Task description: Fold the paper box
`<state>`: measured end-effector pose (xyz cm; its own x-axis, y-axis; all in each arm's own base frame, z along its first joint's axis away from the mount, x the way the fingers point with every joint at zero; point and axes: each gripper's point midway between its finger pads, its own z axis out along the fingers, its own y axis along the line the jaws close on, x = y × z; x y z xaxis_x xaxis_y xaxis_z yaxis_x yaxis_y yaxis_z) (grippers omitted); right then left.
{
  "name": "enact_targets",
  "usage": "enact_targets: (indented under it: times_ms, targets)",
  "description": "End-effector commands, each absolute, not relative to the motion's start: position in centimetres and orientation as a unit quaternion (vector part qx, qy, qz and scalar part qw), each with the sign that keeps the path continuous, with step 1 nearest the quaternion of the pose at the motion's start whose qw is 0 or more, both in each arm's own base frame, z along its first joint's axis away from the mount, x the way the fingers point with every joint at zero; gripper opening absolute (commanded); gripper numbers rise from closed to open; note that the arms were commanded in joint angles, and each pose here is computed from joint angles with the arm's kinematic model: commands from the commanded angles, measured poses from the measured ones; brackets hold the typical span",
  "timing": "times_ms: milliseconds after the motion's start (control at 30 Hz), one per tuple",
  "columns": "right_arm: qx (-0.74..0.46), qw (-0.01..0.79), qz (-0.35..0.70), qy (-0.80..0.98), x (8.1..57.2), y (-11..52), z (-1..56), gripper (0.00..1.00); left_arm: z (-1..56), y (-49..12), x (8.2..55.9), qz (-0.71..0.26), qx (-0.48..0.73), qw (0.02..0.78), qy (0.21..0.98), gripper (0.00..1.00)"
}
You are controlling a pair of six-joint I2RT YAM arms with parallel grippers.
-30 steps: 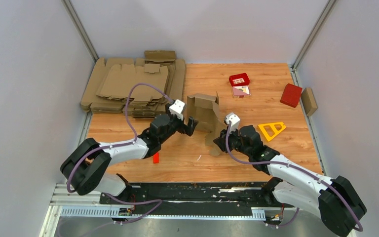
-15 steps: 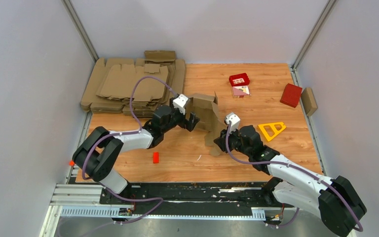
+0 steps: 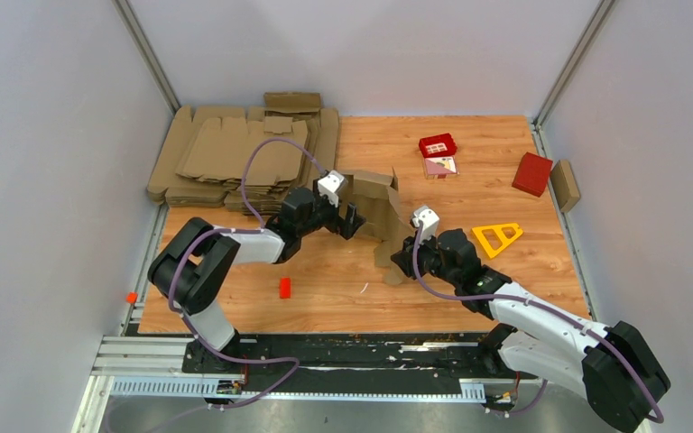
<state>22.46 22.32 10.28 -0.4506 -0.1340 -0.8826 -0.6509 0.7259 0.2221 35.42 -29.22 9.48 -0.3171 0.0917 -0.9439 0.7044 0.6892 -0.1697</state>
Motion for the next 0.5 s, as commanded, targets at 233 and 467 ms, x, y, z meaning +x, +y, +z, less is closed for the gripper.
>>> enact_targets:
  times_ms: [233,467]
  targets:
    - [-0.24,0.484,0.284,0.792,23.2,22.7,12.0,0.19,13.3,-28.3,36.6,-0.309,0.235,0.577,0.719,0.99]
    - [-0.241,0.486,0.284,0.791,23.2,22.7,12.1,0.19,13.0,-27.0,37.5,-0.306,0.21,0.578,0.727,0.99]
